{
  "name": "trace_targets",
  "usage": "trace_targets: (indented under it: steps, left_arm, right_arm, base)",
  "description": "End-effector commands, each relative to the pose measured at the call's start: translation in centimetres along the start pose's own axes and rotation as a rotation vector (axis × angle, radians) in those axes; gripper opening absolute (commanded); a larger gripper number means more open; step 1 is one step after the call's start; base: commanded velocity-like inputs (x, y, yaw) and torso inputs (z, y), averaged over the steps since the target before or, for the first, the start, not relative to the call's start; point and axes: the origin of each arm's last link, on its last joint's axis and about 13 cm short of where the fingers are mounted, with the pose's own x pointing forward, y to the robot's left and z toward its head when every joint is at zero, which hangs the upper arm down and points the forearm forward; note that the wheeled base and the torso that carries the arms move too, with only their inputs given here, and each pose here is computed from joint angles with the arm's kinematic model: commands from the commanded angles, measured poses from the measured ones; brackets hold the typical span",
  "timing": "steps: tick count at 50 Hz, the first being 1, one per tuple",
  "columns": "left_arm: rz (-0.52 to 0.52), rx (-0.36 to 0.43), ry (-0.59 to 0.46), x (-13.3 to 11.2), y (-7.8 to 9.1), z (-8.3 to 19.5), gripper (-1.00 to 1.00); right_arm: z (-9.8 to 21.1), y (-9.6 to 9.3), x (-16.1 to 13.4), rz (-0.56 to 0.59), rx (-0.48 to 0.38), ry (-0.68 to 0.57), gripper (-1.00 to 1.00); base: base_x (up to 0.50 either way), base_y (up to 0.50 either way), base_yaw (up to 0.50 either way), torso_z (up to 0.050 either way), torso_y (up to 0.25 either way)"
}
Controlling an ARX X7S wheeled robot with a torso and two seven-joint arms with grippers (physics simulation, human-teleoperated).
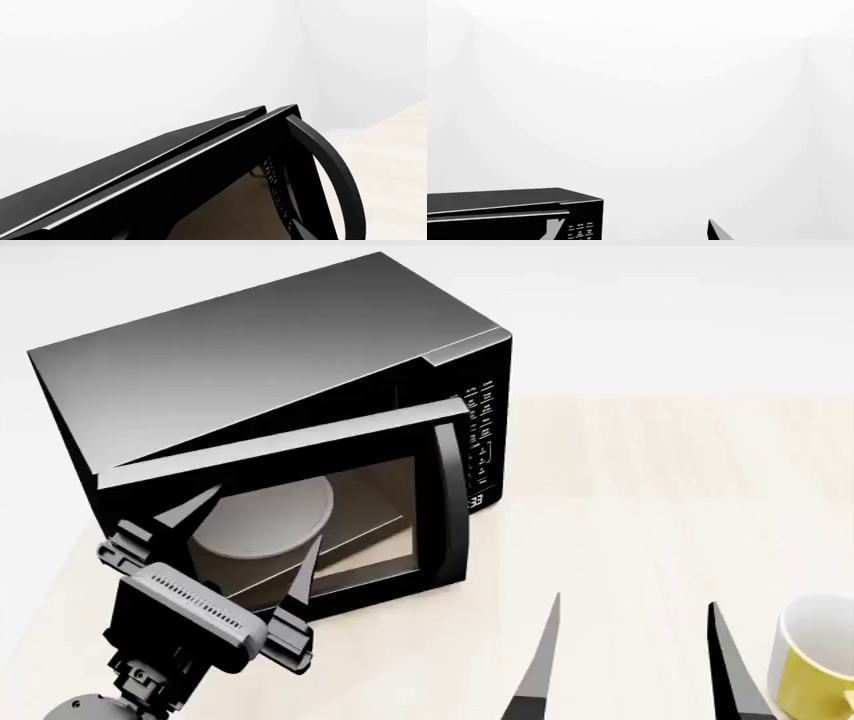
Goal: Close the microwave.
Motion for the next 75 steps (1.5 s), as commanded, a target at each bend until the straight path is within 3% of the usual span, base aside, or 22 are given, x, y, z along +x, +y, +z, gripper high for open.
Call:
trace_targets:
  steps: [1,61,75]
  left_arm:
    - [0.096,-0.030,0.027,-0.3,0.8,-0.7,1.00]
    - [0.283,-0.017,0.058,0.0,1.0,-1.7,1.00]
    - [0.433,-0.026,0.068,-0.2,1.6,-1.8,1.00]
  right_arm:
    - [0.0,-0.1,0.1,-0.002,-0.005,-0.004,1.00]
    - [-0.2,-0.2,0.0,-0.003,-0.002,0.005,1.00]
    - [-0.3,-0.1,-0.1,0.007,0.000,0.012,1.00]
  base:
    - [0.00,0.00,0.00,0.000,0.000]
    - [0.00,0.00,0.00,0.000,0.000]
    - [0.00,0.00,0.00,0.000,0.000]
